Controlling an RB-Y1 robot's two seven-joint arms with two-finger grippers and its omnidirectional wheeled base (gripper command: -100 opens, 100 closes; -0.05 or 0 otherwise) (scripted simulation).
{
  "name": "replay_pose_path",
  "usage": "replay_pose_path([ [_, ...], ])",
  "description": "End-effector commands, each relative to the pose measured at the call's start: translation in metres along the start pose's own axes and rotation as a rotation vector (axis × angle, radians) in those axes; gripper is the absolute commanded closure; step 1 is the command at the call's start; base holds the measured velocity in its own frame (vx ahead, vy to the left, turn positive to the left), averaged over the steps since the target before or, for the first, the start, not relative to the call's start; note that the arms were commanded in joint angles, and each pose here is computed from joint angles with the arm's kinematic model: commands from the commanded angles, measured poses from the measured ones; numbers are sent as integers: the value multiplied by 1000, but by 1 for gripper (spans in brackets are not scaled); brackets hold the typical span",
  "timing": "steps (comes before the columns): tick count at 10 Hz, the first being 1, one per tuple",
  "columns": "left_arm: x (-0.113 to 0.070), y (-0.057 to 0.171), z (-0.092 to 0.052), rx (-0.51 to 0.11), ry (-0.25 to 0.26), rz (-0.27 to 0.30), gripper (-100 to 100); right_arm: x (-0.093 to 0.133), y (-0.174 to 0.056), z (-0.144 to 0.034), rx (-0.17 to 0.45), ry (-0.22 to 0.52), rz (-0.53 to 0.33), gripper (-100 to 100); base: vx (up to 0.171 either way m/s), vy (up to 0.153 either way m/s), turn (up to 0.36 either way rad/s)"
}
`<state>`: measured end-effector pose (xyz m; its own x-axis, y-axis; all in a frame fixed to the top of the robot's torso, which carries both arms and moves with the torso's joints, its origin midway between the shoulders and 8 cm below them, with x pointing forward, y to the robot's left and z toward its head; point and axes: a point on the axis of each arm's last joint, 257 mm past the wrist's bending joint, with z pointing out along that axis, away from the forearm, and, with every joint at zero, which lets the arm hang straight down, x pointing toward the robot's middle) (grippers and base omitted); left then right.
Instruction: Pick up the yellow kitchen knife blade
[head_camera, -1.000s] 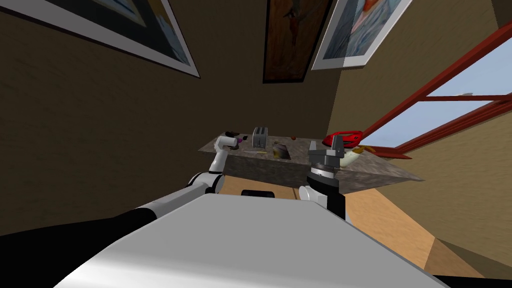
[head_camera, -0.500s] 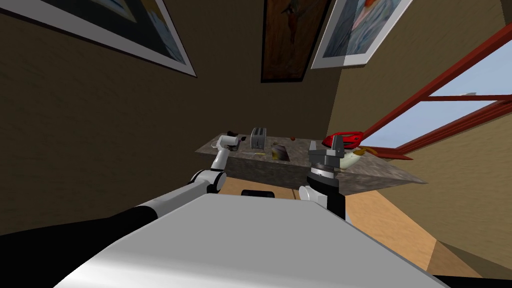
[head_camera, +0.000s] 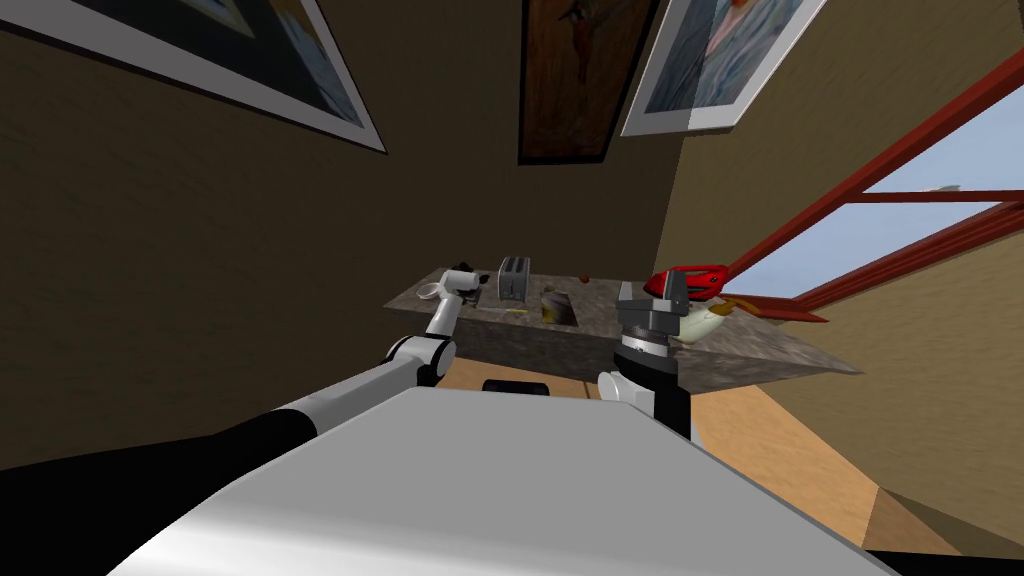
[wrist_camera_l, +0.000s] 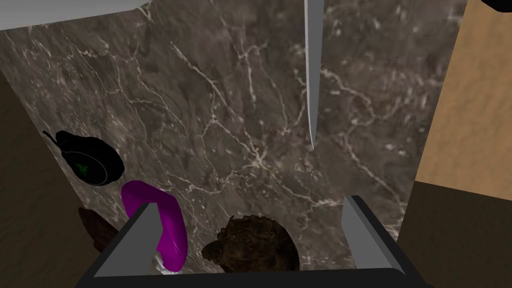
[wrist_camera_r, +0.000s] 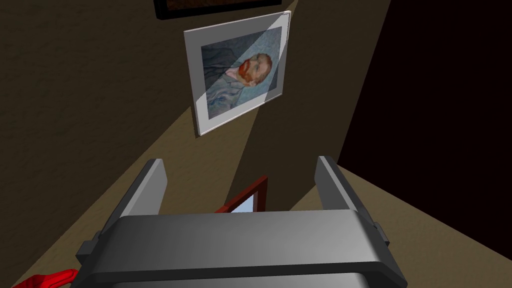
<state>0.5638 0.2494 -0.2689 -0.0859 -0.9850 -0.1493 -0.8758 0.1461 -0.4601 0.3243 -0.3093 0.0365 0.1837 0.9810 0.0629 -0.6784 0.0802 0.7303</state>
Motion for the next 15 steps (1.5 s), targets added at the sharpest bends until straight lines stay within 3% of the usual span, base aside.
replay_pose_path([
  [1,12,15,4,-72,24,-13,-100,0,0,0,0,0,0,0,60,-54,-4],
  [6,34,50,3,-233,66,-29,-100,0,0,0,0,0,0,0,60,-55,-2],
  [7,45,60,3,-282,84,-34,-100,0,0,0,0,0,0,0,52,-44,0],
  [8,45,62,2,-291,84,-34,-100,0,0,0,0,0,0,0,41,-35,-2],
  [11,79,91,-5,-424,137,-34,-100,0,0,0,0,0,0,0,62,-57,0],
  [13,97,102,-9,-472,165,-26,-100,0,0,0,0,0,0,0,58,-59,3],
  [14,93,98,-8,-454,156,-28,-100,0,0,0,0,0,0,0,18,-21,-1],
  [15,95,99,-9,-460,158,-28,0,0,0,0,0,0,0,0,4,-5,0],
])
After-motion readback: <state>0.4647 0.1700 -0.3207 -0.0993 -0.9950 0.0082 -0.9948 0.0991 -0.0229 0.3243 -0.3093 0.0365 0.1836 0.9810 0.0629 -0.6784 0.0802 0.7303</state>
